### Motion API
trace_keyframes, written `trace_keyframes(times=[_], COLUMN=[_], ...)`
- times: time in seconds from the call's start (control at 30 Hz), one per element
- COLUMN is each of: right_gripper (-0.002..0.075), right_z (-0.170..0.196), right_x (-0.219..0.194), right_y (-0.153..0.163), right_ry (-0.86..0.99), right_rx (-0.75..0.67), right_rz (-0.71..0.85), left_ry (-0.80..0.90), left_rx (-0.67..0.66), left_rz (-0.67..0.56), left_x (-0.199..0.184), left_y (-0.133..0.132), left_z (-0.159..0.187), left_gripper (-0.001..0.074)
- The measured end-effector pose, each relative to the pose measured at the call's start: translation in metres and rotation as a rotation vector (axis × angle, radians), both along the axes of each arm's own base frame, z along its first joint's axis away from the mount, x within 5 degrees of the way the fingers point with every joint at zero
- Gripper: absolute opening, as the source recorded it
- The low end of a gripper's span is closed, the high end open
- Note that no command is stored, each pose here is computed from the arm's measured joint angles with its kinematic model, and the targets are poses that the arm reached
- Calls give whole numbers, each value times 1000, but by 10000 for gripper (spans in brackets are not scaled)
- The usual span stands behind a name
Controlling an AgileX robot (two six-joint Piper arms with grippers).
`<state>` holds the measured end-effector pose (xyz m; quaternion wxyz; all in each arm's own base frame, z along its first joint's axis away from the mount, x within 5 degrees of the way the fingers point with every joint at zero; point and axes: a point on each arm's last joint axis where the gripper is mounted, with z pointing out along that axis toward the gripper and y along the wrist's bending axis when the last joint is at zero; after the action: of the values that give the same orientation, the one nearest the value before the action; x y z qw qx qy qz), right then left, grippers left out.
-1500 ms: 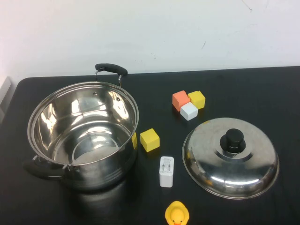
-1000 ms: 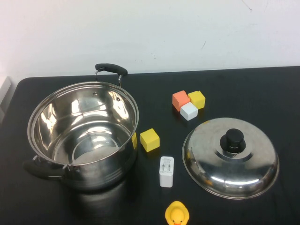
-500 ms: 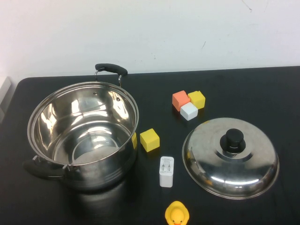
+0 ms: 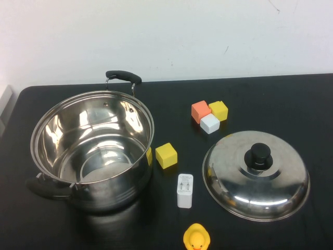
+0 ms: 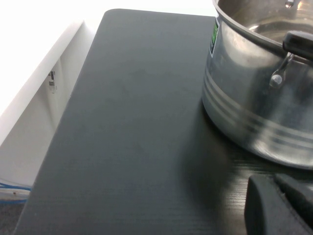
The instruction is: Cover the pot
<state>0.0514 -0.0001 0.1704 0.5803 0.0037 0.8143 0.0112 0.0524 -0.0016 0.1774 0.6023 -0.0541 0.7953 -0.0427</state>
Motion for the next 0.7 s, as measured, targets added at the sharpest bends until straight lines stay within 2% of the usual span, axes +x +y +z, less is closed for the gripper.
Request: trace_keyframes(times=[0.07,0.13,0.2,0.27,0.3,0.37,0.53,0.7], right_gripper=[-2,-2,-2,-2,-2,-2,-2,-2], right_z=[1,3,8,12,14,14,15,16], right_x=[0,1,2,3,3,3,3,3], right_y=[2,6,11,13,13,13,12,12], right_ry=[-9,-32,-53,-72,-77,-82,-116,-126], right_rx=[90,360,714,923,969,963,796,695], right_rz=[-13,-43,-83,-104,-107,-103,-68,-37], left_ry=[0,0,0,0,0,0,0,0], left_rx=[0,0,0,0,0,0,0,0], left_rz=[0,0,0,0,0,0,0,0], left_x=[0,0,0,0,0,0,0,0], left_y=[0,0,0,0,0,0,0,0], left_z=[0,0,0,0,0,0,0,0], left_gripper=[-3,-2,-2,-2,-2,-2,-2,-2])
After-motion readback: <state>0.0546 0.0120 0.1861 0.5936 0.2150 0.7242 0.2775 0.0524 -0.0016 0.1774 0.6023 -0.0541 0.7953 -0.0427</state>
